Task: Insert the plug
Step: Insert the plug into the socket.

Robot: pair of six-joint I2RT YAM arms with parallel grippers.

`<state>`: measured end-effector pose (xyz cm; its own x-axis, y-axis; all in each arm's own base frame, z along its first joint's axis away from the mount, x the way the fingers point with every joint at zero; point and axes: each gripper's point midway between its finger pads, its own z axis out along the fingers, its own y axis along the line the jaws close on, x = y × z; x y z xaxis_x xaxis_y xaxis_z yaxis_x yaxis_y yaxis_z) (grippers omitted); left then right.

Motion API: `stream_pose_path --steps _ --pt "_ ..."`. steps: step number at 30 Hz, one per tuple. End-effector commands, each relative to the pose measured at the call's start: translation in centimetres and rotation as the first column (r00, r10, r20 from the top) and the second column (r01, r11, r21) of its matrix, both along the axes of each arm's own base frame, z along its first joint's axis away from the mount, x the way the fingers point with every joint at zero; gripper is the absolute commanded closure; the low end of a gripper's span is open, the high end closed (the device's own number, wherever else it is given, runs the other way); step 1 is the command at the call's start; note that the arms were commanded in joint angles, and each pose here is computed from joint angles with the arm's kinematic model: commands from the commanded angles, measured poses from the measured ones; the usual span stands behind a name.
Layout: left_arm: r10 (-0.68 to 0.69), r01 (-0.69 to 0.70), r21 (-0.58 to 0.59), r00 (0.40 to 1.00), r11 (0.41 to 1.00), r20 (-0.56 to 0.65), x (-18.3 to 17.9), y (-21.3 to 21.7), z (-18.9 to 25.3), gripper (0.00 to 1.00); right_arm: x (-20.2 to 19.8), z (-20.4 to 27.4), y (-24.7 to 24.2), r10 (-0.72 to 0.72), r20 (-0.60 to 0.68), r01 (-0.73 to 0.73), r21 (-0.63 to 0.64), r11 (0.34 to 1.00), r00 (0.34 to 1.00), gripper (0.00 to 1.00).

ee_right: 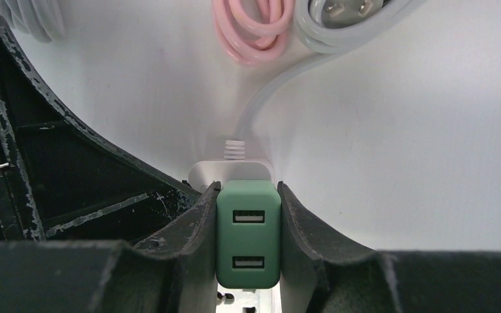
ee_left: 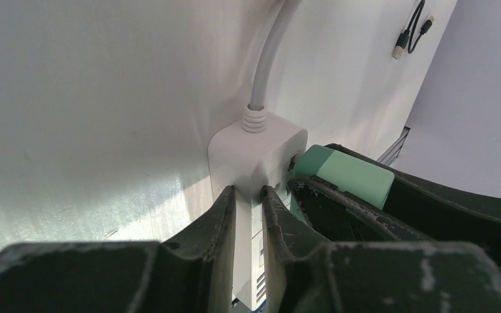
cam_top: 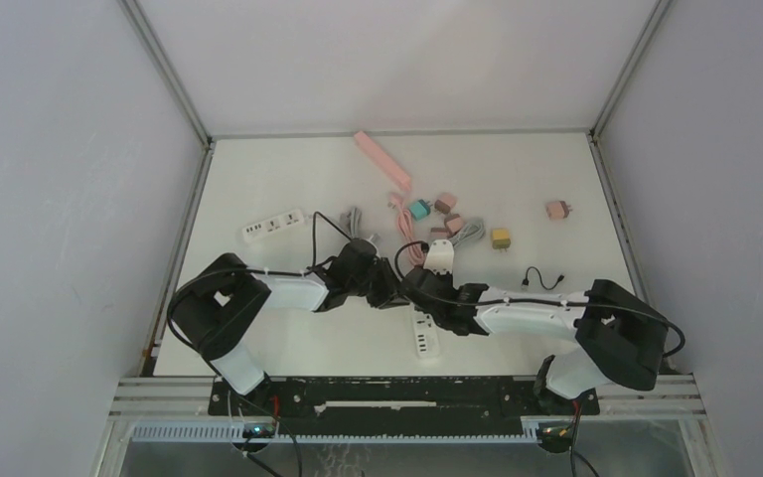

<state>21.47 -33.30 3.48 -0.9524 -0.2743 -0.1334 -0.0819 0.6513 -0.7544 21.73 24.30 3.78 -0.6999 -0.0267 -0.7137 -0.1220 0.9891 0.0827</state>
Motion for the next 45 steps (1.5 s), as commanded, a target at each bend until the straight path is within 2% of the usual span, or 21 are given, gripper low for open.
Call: stream_pose_path --steps 1,9,16,19,24,30,38,45 --pt "0.062 -0.064 0.035 0.997 0.997 0.047 1.3 0.8 -0.5 0.77 -7.6 -7.7 -1.4 0.116 -0.348 -0.167 -0.119 0.979 0.93 1.0" --pt "0.068 -0.07 0.044 0.997 0.997 0.046 1.2 1.0 -0.7 0.78 -8.2 -8.7 -3.3 0.08 -0.326 -0.164 -0.24 0.957 0.942 1.0" --pt "0.074 -0.076 0.049 0.996 0.996 0.048 1.2 1.3 -0.8 0.78 -8.6 -9.4 -2.9 0.066 -0.394 -0.101 -0.069 0.993 0.917 1.0" --pt "0.074 -0.076 0.051 0.996 0.996 0.05 1.2 1.3 -0.9 0.78 -8.8 -9.4 -2.1 0.114 -0.404 -0.143 -0.042 0.989 0.907 1.0" --pt "0.073 -0.075 0.051 0.996 0.996 0.049 1.2 1.2 -0.9 0.78 -9.2 -9.4 -1.5 0.145 -0.386 -0.215 -0.146 0.966 0.911 1.0" --pt "0.074 -0.077 0.057 0.996 0.995 0.052 1.1 1.4 -1.0 0.78 -9.0 -8.0 -0.4 0.155 -0.378 -0.22 -0.136 0.966 0.913 1.0" --pt "0.076 -0.08 0.064 0.995 0.995 0.063 1.2 1.6 -0.8 0.78 -6.6 -3.2 0.5 0.133 -0.327 -0.163 -0.067 0.984 0.936 0.73" --pt "0.076 -0.081 0.065 0.995 0.995 0.067 1.3 1.7 -0.8 0.78 -4.6 1.0 1.8 0.155 -0.259 -0.157 0.013 0.988 0.953 0.35"
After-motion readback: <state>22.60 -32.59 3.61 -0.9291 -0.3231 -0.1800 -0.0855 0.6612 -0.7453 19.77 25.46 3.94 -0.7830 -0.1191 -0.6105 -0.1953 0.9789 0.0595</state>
